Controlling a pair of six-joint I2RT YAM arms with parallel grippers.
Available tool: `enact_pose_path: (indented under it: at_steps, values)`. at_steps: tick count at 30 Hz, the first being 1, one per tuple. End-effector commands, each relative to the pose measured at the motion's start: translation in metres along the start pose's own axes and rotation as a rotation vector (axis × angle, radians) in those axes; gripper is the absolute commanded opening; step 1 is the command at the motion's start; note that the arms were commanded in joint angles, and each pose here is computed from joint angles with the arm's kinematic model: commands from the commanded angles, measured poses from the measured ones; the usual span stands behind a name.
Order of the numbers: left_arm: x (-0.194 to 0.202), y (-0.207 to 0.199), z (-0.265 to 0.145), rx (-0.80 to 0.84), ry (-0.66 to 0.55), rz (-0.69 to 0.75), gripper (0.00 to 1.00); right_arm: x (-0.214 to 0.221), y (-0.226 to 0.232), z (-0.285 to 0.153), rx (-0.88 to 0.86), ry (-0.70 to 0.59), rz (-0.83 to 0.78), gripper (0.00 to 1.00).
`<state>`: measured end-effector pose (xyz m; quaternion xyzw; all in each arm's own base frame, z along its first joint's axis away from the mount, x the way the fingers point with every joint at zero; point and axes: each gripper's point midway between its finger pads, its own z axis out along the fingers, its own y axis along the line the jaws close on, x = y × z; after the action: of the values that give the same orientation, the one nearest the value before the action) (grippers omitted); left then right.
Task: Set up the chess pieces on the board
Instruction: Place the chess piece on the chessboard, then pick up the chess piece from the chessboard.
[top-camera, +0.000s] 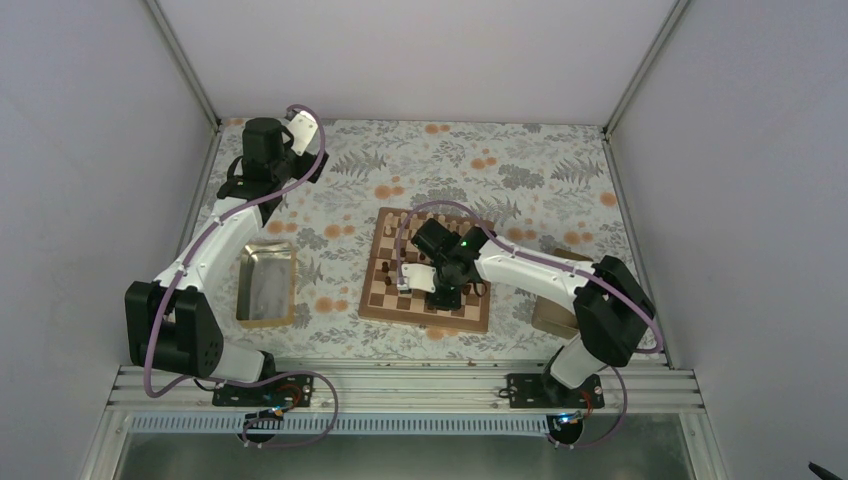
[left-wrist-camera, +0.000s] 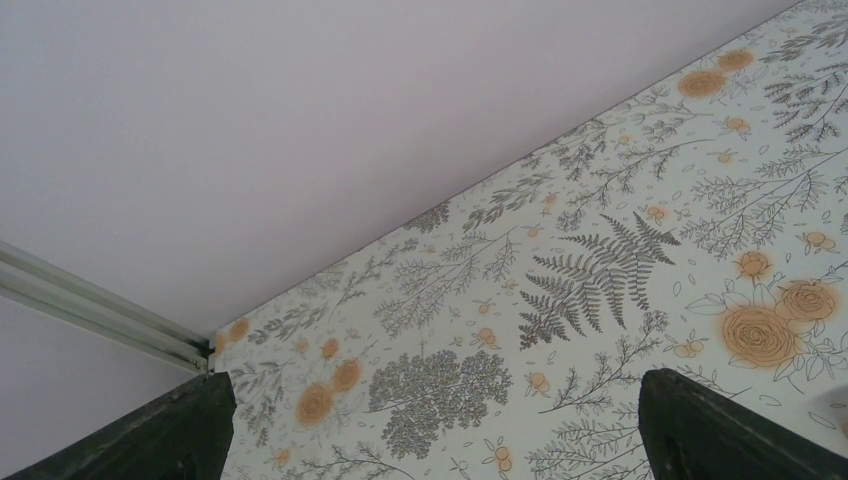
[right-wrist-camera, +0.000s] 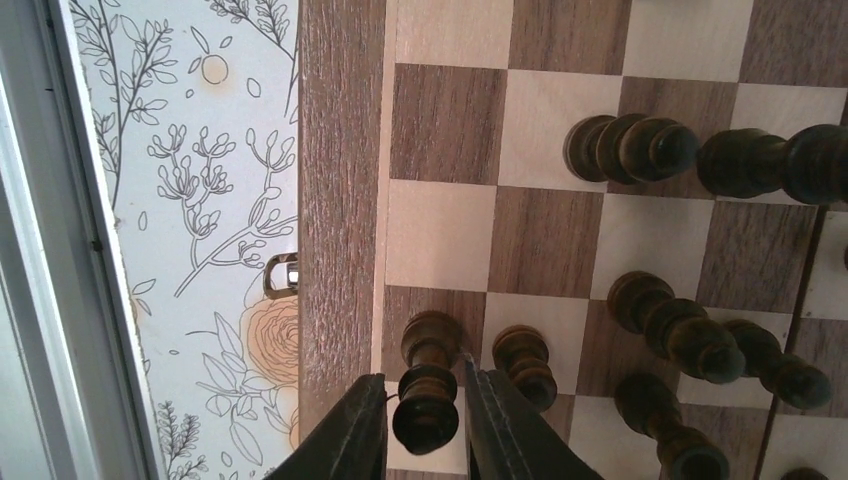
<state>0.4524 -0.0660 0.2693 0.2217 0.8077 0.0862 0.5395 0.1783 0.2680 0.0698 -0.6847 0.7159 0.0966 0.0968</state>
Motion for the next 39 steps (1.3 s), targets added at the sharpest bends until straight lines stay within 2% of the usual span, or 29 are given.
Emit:
enact_pose_path:
  at_steps: [1, 4, 8, 11, 14, 18, 24, 39]
  values:
    - [-0.001, 0.001, 0.001, 0.006, -0.013, 0.002, 1.0, -0.012, -0.002, -0.02, 0.023, -0.036, -0.004, 0.24]
    - [-0.002, 0.0, 0.001, 0.006, -0.014, 0.002, 1.0, -0.015, -0.003, -0.028, 0.034, -0.044, -0.004, 0.27]
    - [-0.003, 0.003, -0.002, -0.002, -0.018, 0.003, 1.0, -0.035, -0.013, -0.063, 0.079, -0.113, -0.014, 0.3]
    - [-0.005, 0.004, -0.004, -0.007, -0.024, 0.003, 1.0, -0.053, -0.034, -0.093, 0.157, -0.18, -0.015, 0.34]
    - [-0.006, 0.004, -0.005, -0.008, -0.028, 0.001, 1.0, -0.064, -0.055, -0.104, 0.2, -0.201, -0.011, 0.36]
    - [-0.003, 0.004, -0.005, -0.007, -0.023, 0.001, 1.0, -0.07, -0.08, -0.087, 0.208, -0.166, 0.016, 0.36]
    - [-0.004, 0.007, -0.005, -0.017, -0.023, -0.001, 1.0, -0.079, -0.093, -0.054, 0.152, -0.13, 0.037, 0.36]
    - [0.0, 0.005, -0.004, -0.013, -0.02, 0.002, 1.0, -0.068, -0.093, -0.019, 0.093, -0.047, 0.073, 0.36]
